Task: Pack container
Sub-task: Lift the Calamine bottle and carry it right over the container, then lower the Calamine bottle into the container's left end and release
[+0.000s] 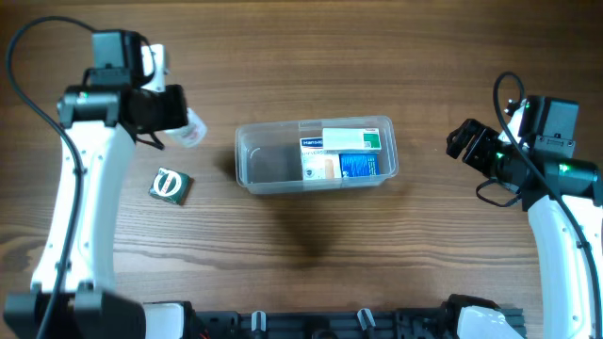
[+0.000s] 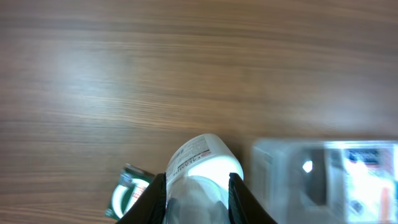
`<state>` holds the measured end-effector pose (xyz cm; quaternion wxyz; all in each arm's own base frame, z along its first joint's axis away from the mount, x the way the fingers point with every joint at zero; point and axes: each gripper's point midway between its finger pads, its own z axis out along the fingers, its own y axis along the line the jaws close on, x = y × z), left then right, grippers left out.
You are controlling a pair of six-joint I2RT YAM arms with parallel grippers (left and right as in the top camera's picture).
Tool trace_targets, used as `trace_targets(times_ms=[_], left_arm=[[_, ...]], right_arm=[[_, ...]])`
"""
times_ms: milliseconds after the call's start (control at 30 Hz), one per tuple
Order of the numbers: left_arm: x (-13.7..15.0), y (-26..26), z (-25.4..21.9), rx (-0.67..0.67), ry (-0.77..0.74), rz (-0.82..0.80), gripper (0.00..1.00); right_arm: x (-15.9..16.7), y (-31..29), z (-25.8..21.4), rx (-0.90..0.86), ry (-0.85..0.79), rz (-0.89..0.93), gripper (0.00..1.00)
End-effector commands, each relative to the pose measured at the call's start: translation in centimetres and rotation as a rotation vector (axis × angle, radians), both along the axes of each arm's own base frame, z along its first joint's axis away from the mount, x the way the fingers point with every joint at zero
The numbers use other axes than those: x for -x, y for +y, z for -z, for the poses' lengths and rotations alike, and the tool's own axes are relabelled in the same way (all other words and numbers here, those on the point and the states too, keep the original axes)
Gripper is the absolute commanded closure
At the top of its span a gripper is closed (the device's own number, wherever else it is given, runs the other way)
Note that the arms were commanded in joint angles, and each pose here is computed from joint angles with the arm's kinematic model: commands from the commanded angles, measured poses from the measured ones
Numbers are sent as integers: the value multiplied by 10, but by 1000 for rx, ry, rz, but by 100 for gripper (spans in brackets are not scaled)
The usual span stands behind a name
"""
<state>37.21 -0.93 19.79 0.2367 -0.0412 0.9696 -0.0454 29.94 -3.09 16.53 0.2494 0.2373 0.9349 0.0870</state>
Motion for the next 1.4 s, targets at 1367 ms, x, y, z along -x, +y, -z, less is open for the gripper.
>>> trace_targets(times_ms=[1367], left_arm=[[-11, -191, 75, -166, 20, 377, 87]], right_arm=[[-2, 1, -4, -2, -15, -13, 0]])
